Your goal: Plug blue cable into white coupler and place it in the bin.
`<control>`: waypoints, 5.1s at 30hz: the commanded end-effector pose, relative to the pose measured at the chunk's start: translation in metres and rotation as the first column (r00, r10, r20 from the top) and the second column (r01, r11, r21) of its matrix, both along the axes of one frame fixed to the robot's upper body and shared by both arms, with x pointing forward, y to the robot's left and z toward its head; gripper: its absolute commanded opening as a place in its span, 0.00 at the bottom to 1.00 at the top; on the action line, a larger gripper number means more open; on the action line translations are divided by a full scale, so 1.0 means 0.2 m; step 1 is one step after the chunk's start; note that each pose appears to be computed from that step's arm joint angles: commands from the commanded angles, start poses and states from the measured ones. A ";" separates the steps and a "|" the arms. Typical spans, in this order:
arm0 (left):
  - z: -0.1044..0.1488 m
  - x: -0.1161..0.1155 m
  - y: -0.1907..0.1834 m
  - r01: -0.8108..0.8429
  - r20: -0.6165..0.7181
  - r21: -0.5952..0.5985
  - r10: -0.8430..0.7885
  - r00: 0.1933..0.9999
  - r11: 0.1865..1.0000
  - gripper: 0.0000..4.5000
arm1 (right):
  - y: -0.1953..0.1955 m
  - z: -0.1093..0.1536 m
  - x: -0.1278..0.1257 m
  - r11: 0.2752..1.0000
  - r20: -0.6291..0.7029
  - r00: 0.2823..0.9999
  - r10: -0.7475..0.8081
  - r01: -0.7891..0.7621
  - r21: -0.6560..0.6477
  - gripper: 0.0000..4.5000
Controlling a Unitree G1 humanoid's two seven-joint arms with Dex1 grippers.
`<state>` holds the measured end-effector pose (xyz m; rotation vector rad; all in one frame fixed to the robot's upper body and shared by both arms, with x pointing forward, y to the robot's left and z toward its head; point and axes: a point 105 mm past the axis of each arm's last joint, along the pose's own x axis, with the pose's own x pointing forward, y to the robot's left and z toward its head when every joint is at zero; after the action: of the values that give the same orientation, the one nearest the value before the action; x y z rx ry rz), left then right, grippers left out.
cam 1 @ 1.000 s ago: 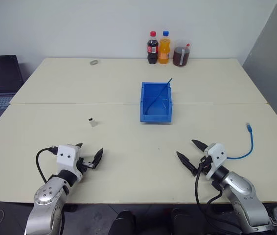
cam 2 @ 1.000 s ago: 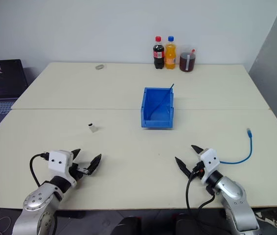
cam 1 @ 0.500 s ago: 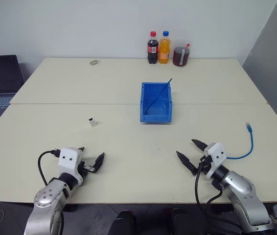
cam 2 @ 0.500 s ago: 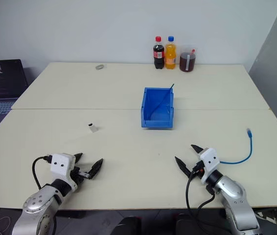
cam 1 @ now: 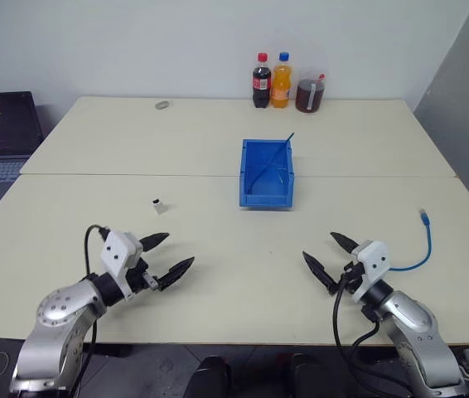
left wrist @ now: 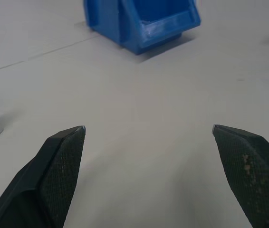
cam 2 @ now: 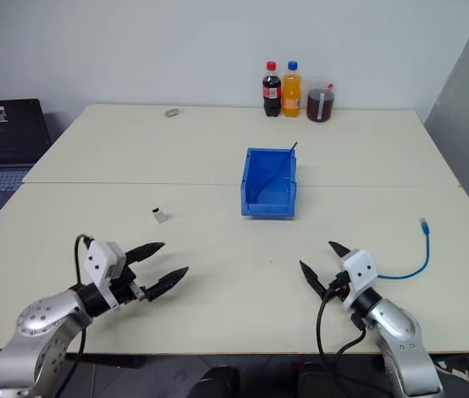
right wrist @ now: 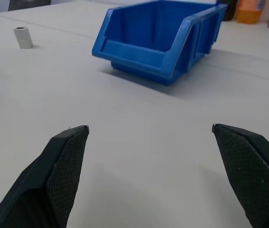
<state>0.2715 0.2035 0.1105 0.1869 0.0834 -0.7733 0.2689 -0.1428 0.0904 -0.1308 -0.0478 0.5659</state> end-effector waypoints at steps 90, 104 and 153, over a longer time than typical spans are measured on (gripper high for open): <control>-0.05 -0.08 -0.11 0.282 -0.217 0.060 -0.263 0.940 0.957 1.00 | 0.59 0.02 0.22 0.475 -0.255 0.673 0.694 -0.695 -0.540 0.11; -0.07 -0.01 -0.16 0.318 -0.215 0.071 -0.296 0.930 0.946 1.00 | 0.33 0.19 0.03 0.546 -0.342 0.655 0.674 -0.753 -0.367 0.83; -0.15 0.09 -0.40 0.454 -0.209 -0.050 -0.453 0.866 0.890 0.05 | 0.23 0.30 -0.12 0.831 -0.280 0.818 0.503 -0.547 -0.104 0.84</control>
<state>0.2915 0.1271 0.0666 0.1768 0.2954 -1.2579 0.2540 -0.0995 0.1395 -0.2657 0.2465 1.1143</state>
